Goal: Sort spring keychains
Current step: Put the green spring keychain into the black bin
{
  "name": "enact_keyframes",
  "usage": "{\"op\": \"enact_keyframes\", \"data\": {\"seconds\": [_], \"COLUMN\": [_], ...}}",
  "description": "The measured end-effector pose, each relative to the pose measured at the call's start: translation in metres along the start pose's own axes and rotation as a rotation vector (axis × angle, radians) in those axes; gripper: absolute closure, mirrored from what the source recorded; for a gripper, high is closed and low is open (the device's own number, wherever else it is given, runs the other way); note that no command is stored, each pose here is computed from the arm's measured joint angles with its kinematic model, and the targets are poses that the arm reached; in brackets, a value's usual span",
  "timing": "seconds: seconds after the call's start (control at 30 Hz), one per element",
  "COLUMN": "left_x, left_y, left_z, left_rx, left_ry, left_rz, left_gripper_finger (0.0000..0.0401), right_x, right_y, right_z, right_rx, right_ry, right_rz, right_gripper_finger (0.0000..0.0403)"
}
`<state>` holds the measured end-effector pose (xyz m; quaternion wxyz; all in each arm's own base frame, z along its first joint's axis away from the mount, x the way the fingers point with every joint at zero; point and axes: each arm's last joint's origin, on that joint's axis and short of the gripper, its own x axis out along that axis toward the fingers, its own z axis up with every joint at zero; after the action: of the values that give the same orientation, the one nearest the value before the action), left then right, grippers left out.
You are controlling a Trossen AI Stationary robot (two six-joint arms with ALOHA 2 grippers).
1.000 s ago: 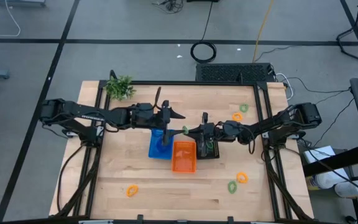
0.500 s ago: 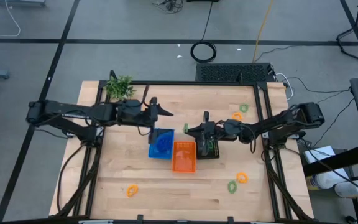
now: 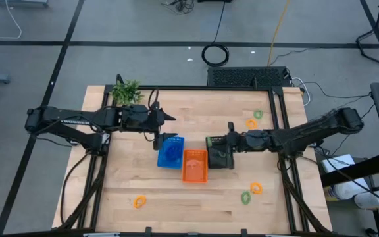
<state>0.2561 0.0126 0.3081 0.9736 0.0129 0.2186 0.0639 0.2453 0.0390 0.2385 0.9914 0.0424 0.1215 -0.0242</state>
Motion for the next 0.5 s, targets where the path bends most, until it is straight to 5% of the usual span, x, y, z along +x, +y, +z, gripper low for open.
{"op": "enact_keyframes", "data": {"seconds": [0.5], "left_x": [-0.001], "left_y": [0.002], "left_z": [-0.003], "left_rx": [0.009], "left_ry": [0.001], "left_rz": [0.052], "left_gripper_finger": [0.0093], "right_x": [-0.024], "right_y": [0.013], "right_z": [-0.018], "right_rx": [0.039], "right_ry": [0.236], "right_rz": [-0.005], "right_gripper_finger": [0.0403]}}
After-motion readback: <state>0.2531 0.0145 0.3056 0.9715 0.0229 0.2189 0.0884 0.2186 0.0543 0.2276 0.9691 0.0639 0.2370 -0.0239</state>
